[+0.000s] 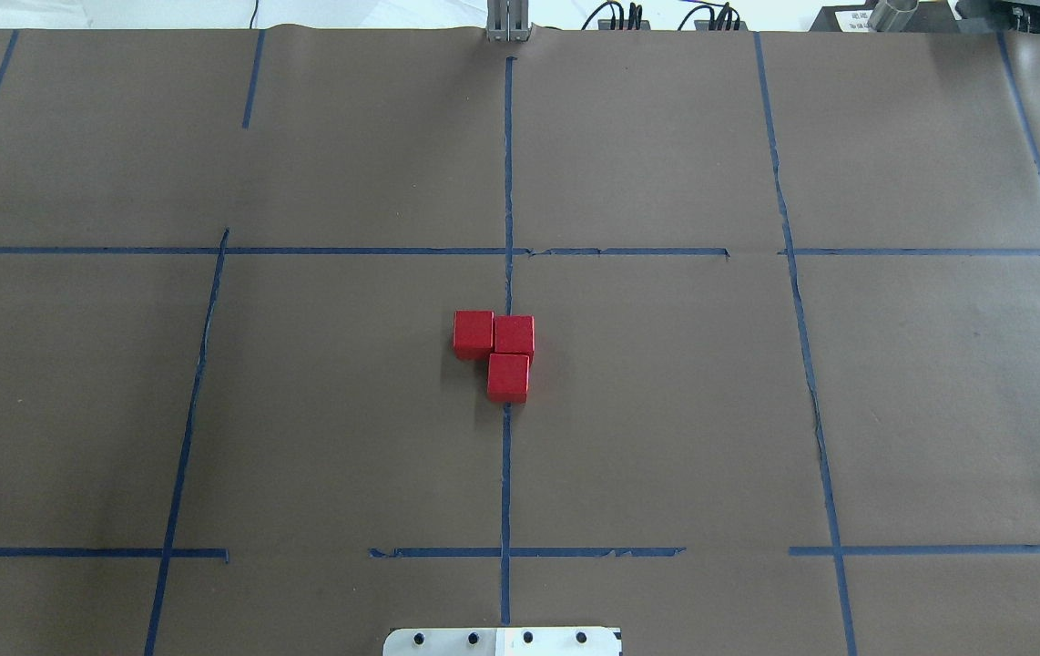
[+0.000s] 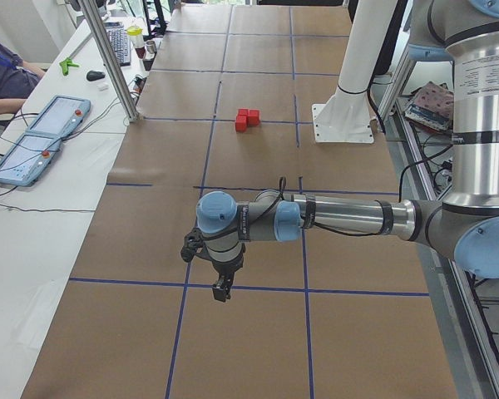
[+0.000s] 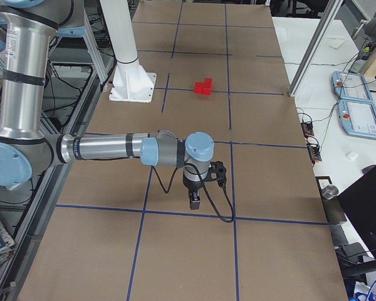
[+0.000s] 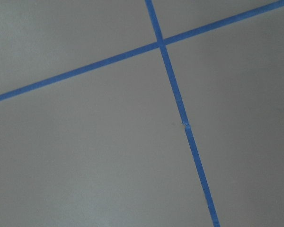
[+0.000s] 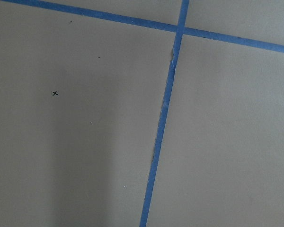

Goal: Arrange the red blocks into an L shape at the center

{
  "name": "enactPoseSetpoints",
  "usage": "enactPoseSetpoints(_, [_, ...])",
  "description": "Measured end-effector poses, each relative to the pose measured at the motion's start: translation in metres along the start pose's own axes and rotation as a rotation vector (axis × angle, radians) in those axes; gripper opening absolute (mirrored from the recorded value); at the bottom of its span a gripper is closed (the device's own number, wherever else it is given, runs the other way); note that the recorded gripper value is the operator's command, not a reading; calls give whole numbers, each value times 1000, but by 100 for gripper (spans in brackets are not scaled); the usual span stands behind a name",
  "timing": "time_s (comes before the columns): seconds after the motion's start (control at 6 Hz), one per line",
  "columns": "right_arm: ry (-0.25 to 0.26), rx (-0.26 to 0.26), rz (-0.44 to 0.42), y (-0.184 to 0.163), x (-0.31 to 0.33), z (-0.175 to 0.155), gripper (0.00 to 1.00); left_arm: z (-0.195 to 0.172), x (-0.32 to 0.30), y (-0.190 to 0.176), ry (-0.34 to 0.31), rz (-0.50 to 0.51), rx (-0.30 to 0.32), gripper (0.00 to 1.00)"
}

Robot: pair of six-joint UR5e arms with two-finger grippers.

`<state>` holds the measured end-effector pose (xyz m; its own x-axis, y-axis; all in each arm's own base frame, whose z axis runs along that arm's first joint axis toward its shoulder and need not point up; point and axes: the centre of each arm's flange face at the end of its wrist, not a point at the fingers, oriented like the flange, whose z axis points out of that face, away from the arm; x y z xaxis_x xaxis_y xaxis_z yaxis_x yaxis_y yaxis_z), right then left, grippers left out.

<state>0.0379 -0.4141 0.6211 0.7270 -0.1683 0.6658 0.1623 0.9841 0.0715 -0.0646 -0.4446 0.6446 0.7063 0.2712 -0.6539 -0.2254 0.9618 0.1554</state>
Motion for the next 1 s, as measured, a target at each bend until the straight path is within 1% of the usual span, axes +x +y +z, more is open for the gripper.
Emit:
enactPoseSetpoints(0.17, [0,0,0,0,0,0,100,-2,5,-3,30,6,21,100])
enactPoseSetpoints(0.33, [0,-1,1,0,0,1,100,-3,7,-5,41,11,29,100])
enactPoseSetpoints(1.0, [-2,-6,4,1,2,3,100,-1,8,-2,53,10,28,100])
